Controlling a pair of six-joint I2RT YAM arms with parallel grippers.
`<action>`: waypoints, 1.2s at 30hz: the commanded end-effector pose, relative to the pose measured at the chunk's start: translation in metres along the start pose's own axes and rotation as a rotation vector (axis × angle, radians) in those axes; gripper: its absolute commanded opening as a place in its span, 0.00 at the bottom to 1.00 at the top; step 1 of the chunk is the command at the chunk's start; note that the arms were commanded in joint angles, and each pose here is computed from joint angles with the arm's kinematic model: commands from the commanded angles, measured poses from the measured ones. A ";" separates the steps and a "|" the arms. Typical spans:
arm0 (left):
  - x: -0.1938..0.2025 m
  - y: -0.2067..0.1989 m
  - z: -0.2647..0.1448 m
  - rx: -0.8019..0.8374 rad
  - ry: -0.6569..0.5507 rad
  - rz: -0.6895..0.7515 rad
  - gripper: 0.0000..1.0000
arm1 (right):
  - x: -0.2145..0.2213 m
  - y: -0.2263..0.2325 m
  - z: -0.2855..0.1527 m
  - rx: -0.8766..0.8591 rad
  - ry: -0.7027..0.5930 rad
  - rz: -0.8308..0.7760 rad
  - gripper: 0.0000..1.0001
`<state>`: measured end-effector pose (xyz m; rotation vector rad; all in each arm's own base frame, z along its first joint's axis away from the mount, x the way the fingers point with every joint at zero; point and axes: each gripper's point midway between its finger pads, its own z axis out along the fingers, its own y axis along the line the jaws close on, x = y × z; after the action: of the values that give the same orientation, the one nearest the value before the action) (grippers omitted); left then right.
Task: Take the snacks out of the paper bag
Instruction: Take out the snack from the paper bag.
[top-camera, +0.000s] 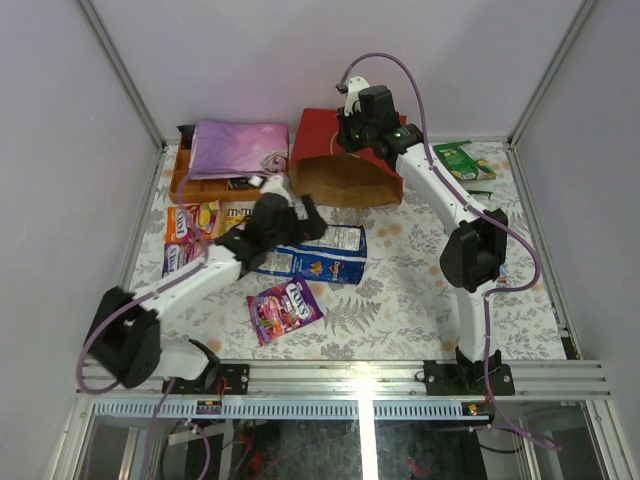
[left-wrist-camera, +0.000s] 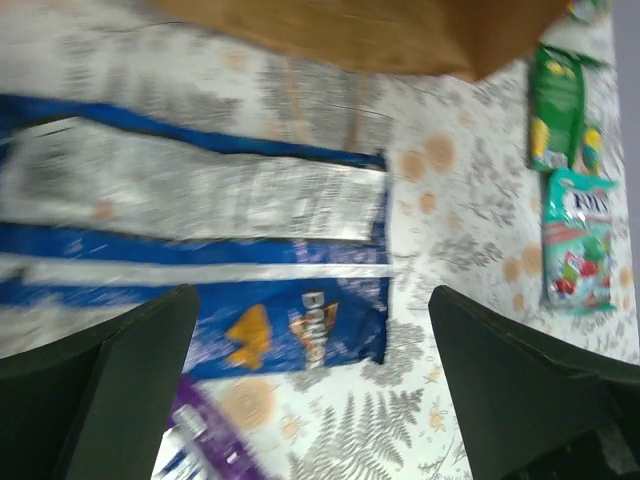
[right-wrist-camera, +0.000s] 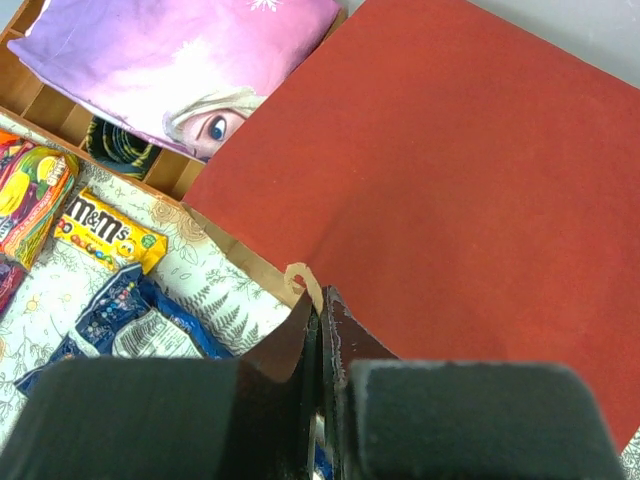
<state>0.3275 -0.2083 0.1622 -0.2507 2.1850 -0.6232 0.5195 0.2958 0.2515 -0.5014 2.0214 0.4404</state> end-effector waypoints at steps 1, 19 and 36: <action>-0.022 -0.090 0.033 0.236 -0.123 0.099 0.99 | -0.037 0.006 -0.020 -0.027 -0.088 0.018 0.00; -0.082 -0.108 0.180 0.205 -0.719 0.017 1.00 | -0.066 0.010 -0.043 -0.067 -0.111 0.123 0.00; -0.094 -0.074 0.277 -0.032 -0.611 -0.034 1.00 | -0.059 0.014 -0.046 -0.088 -0.105 0.156 0.00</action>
<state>0.5909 -0.3541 0.1420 -0.3706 1.5573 -0.5289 0.5158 0.2951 0.2926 -0.3749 2.0148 0.5983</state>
